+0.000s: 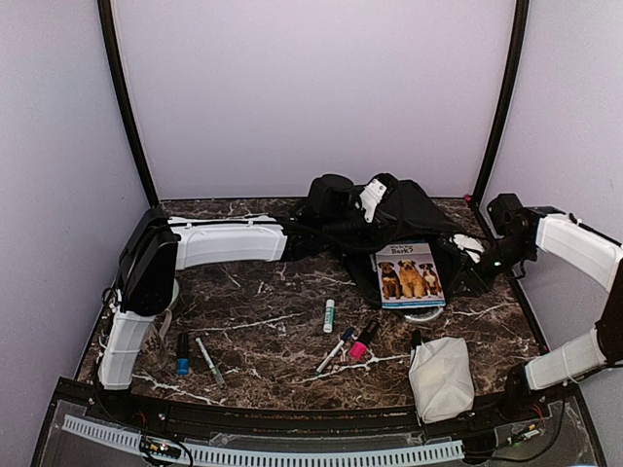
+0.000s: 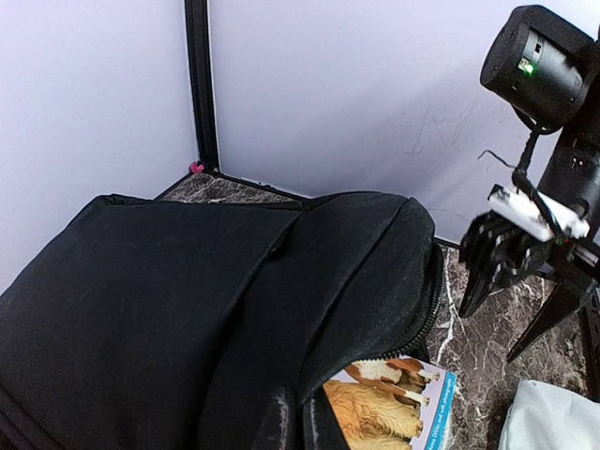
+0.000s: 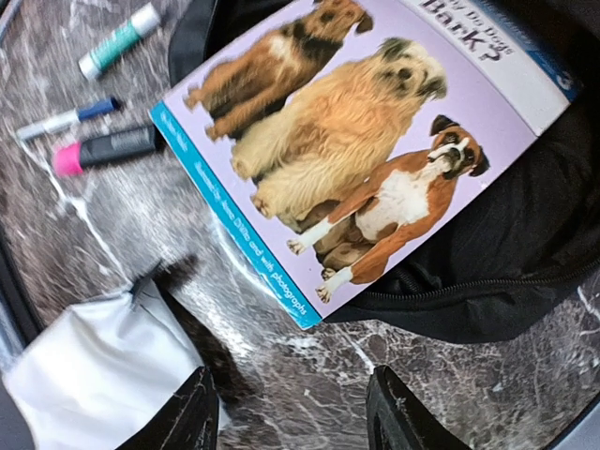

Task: Pack the student bag
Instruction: Place the book in the student bag.

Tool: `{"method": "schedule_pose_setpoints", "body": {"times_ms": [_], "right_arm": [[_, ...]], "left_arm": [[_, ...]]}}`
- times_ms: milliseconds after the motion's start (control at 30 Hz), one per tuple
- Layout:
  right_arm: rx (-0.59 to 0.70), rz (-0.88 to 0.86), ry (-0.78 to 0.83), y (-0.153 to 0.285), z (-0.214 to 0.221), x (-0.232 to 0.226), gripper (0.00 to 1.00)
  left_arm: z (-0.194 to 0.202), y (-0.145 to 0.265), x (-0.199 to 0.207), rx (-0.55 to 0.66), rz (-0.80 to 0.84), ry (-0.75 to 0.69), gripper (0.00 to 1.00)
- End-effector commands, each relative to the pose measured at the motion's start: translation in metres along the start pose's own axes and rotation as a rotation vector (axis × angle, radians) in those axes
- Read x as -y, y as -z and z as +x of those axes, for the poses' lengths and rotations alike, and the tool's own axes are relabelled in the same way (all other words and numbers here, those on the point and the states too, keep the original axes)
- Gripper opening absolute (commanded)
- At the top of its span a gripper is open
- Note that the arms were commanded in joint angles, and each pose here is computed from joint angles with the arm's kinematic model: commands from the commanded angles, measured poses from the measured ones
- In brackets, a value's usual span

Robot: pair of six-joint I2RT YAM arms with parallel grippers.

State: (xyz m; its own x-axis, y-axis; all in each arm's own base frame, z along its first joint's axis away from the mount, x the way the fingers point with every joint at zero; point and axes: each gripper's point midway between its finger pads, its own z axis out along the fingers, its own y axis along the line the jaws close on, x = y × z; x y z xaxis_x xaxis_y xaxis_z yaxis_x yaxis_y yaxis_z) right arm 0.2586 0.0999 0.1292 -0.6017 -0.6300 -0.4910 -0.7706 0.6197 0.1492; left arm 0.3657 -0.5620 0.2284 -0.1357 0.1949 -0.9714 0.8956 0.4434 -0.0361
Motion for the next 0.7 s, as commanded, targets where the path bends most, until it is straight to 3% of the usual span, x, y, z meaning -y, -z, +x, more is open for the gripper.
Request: {"method": "schedule_pose_setpoints", "body": {"times_ms": [0,200,667], "right_arm": [[-0.071,0.132,0.201,-0.015,0.008,0.013,0.54],[-0.067,0.287,0.353,-0.029,-0.007,0.024,0.53],[-0.162,0.256,0.521,-0.075,-0.002,0.008,0.57]], "left_arm": [[-0.079,0.033,0.014,0.174,0.033,-0.017,0.00],[-0.080,0.033,0.013,0.173,0.030,-0.017,0.00],[-0.083,0.034,0.014,0.159,0.033,-0.019,0.00]]}}
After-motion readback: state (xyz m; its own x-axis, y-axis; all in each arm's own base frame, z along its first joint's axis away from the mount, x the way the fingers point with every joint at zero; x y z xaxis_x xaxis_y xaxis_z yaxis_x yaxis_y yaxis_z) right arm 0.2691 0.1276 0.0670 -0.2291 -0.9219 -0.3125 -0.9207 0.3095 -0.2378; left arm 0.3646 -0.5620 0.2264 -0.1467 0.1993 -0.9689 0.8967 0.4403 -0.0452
